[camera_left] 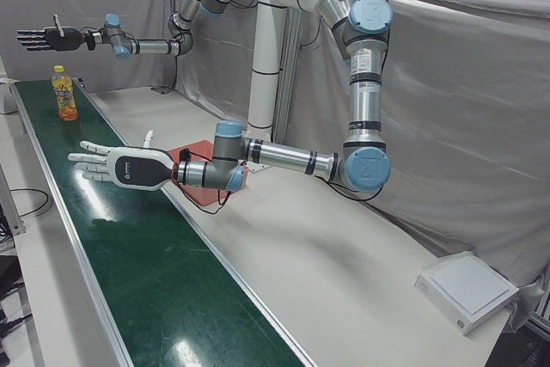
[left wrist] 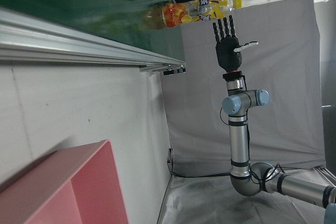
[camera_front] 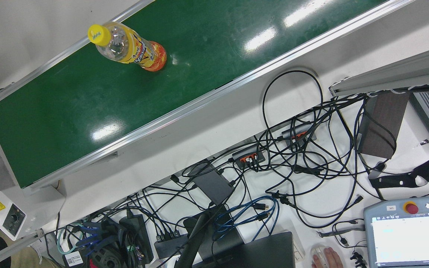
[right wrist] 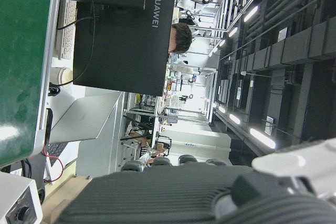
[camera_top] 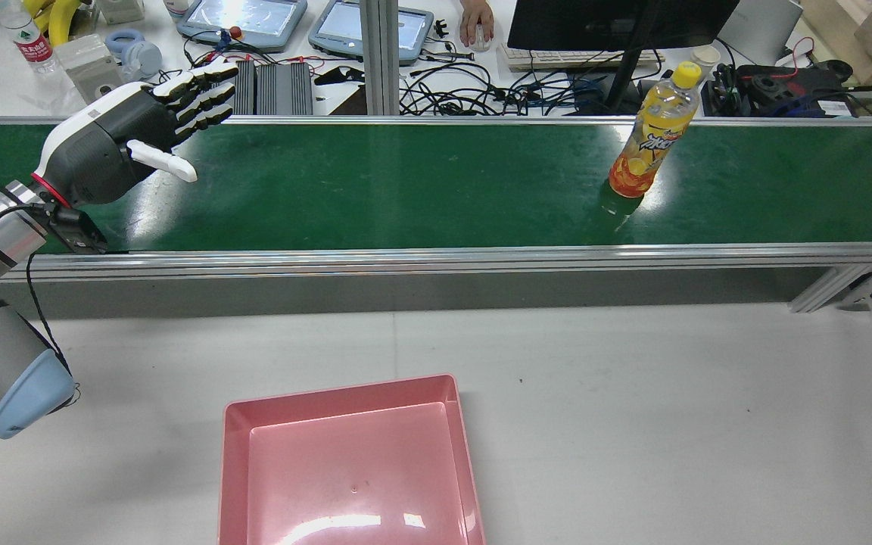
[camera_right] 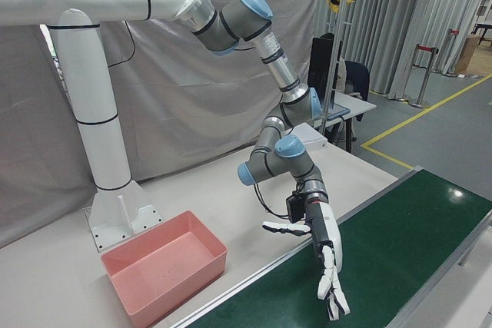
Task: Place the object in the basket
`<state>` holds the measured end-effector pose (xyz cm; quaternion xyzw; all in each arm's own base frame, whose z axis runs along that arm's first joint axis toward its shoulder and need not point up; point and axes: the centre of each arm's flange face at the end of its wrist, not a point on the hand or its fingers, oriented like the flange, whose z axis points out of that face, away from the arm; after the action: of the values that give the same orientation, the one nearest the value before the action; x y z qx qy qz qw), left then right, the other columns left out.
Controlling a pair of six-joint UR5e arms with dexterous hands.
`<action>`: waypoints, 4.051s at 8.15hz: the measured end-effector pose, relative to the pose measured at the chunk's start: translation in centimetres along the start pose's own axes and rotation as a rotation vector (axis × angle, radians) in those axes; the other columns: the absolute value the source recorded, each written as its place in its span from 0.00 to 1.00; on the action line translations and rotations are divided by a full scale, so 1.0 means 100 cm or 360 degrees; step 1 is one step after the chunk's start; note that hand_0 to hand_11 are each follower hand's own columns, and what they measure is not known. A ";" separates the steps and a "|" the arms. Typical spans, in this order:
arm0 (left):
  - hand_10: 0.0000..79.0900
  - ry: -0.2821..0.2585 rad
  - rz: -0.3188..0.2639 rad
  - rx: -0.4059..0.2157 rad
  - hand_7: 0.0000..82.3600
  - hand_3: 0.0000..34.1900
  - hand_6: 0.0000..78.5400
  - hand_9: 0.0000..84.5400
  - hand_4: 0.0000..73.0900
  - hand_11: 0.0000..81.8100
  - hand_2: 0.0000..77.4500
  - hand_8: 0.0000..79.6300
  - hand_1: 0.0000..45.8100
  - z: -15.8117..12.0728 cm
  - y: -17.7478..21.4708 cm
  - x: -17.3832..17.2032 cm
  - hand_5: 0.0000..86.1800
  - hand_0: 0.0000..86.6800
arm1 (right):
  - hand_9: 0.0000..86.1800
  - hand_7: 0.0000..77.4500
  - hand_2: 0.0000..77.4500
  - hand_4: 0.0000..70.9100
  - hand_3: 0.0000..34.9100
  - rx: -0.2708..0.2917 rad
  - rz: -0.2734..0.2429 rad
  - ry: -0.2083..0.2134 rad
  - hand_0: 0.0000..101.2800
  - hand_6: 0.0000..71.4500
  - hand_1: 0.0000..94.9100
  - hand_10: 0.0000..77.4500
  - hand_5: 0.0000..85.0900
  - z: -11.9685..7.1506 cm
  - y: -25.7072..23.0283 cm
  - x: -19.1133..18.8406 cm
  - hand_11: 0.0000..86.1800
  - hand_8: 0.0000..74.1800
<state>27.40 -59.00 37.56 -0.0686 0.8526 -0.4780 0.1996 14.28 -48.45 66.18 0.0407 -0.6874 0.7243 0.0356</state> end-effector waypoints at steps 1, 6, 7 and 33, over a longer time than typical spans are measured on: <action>0.07 -0.0001 0.0000 0.0001 0.01 0.10 0.01 0.08 0.14 0.11 0.00 0.08 0.26 0.000 0.000 0.000 0.17 0.60 | 0.00 0.01 0.01 0.00 0.00 0.0000 0.0000 0.0000 0.00 0.00 0.00 0.00 0.00 0.000 0.000 0.000 0.00 0.00; 0.07 -0.0004 0.0000 0.0001 0.01 0.10 0.01 0.07 0.16 0.11 0.00 0.08 0.24 0.000 0.000 -0.002 0.17 0.60 | 0.00 0.01 0.01 0.00 0.00 0.0000 -0.0001 0.0000 0.00 0.00 0.00 0.00 0.00 0.000 0.000 0.000 0.00 0.00; 0.07 -0.0005 0.0000 0.0001 0.01 0.12 0.01 0.08 0.16 0.11 0.00 0.08 0.24 0.000 0.000 -0.002 0.17 0.60 | 0.00 0.01 0.01 0.00 0.00 0.0000 -0.0001 0.0000 0.00 0.00 0.00 0.00 0.00 0.000 0.000 0.000 0.00 0.00; 0.07 0.0000 -0.0004 -0.0009 0.01 0.09 0.01 0.08 0.16 0.11 0.00 0.08 0.24 0.001 0.003 0.002 0.18 0.61 | 0.00 0.01 0.01 0.00 0.00 0.0000 -0.0001 0.0000 0.00 0.00 0.00 0.00 0.00 0.000 0.000 0.000 0.00 0.00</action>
<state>27.30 -58.95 37.17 -0.0702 0.8539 -0.4759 0.1987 14.28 -48.45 66.18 0.0408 -0.6874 0.7243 0.0358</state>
